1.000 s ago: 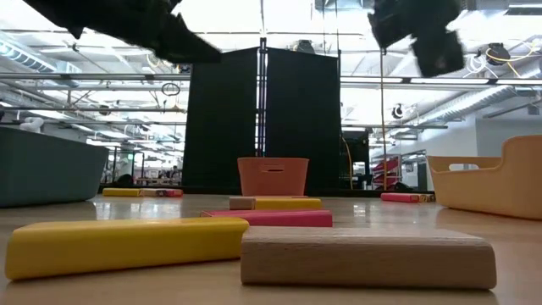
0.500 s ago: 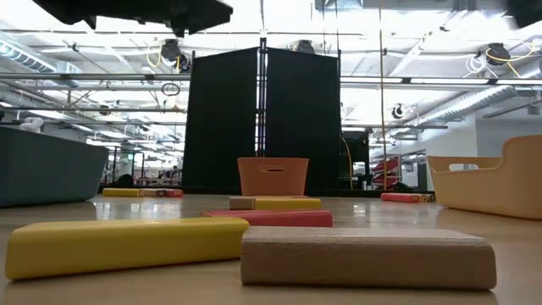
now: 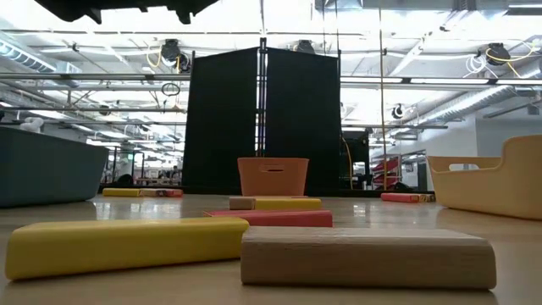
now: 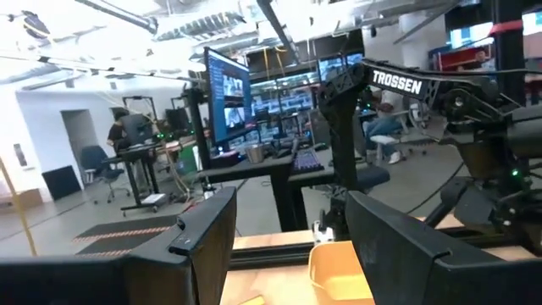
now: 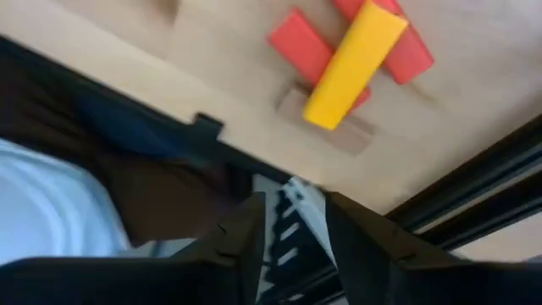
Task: Sort blocks
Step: Put the bottom right yellow block into the yellow bin
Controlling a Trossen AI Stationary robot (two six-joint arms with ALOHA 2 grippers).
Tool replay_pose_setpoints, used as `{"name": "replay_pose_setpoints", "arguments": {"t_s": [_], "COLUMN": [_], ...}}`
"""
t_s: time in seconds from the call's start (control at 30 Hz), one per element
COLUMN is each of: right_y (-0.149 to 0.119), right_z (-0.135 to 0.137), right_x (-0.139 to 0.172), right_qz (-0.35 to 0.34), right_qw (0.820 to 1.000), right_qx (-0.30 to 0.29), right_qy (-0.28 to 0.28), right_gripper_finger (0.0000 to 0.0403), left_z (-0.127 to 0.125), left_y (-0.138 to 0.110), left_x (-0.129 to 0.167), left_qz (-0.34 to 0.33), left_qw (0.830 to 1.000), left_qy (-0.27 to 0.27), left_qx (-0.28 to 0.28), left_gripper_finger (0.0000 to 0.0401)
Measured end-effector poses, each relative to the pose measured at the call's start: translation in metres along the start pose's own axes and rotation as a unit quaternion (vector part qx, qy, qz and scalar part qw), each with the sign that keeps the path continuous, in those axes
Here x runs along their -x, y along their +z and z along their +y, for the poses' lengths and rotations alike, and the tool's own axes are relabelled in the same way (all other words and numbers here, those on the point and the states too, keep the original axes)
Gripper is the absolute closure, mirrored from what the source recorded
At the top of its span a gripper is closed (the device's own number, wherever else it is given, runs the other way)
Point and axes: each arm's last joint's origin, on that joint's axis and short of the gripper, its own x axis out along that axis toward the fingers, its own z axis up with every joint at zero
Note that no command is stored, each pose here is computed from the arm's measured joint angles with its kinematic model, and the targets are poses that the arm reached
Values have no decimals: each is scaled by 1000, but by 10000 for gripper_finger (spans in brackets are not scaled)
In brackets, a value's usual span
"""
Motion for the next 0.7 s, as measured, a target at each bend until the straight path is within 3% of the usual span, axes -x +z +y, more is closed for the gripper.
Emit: {"name": "replay_pose_setpoints", "arguments": {"t_s": [0.37, 0.7], "right_y": [31, 41], "right_z": [9, -8], "right_x": [-11, -29], "right_qz": [10, -5], "right_qw": [998, 997], "right_qx": [40, 8], "right_qy": [-39, -75], "right_gripper_finger": [168, 168], "left_z": [0, 0], "left_y": [2, 1], "left_x": [0, 0], "left_qz": [-8, -7], "left_qw": [1000, 1000], "left_qy": [1, 1], "left_qx": [-26, -27], "left_gripper_finger": [180, 180]}}
